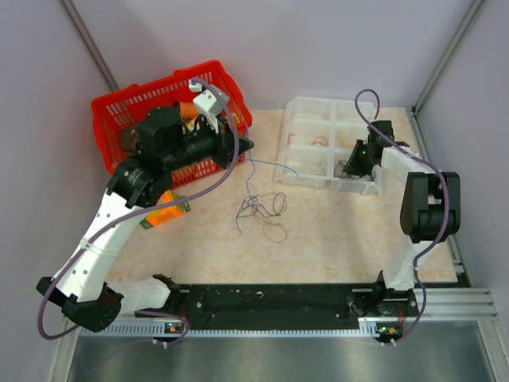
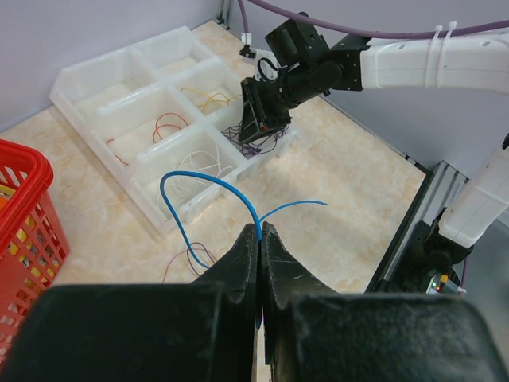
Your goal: Untangle the cables
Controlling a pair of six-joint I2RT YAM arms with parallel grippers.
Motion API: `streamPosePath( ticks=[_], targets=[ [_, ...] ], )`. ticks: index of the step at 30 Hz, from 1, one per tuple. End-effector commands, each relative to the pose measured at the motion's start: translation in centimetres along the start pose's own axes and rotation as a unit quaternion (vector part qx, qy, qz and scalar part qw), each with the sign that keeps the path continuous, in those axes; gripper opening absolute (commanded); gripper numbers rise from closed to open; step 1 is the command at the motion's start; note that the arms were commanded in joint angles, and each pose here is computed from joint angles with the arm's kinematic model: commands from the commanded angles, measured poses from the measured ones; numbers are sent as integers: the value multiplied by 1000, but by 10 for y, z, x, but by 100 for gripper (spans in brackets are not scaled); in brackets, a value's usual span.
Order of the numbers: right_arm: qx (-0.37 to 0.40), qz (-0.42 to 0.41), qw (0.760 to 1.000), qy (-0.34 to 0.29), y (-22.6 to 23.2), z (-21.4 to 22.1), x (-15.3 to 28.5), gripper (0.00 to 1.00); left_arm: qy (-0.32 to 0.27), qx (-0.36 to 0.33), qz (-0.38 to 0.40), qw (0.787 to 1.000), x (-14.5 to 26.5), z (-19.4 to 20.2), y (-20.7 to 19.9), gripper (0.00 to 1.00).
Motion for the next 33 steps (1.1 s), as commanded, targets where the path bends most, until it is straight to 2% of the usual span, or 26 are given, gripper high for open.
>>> streamPosePath(
  ticks=[1,5,7,8,9,12,14,17,18,21,27,33],
  targets=[
    [25,32,998,-56,16,-22,38,35,-20,-10,-8,1000,1,-9,4,0],
    [62,3,996,-72,38,-18,80,66,-12,-2,-12,1000,-5,-3,6,0],
    [89,-21,994,-67,55,-12,95,75,-5,5,-15,1000,-9,0,9,0],
    [106,-43,991,-65,67,-7,102,83,0,10,-18,1000,-12,2,10,0],
    [124,-65,988,-63,79,-2,109,84,4,14,-19,1000,-14,3,12,0],
    [196,-181,963,-28,130,27,131,88,12,31,-11,999,-19,7,12,0],
    [251,-281,926,12,170,65,149,88,15,42,-6,999,-21,11,14,0],
    [309,-381,869,61,203,118,172,88,21,57,-7,998,-22,18,16,0],
    [321,-405,852,78,213,136,179,88,21,62,-11,998,-22,19,17,0],
    [319,-460,820,118,227,163,191,88,28,83,-25,996,-21,25,23,0],
    [306,-521,776,183,237,181,208,88,-23,137,12,990,-18,15,24,0],
    [316,-530,767,176,237,193,218,88,-31,167,30,985,-21,13,23,0]
  ],
)
Point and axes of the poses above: each gripper's point midway between its finger pads, its own x axis back along the fingers, its own y axis along the line the jaws close on, z = x × y, the point moved 4 cm from there along x, back along the fingers, and after that the axes turned 15 degrees about -x, right-handed, at the moved point
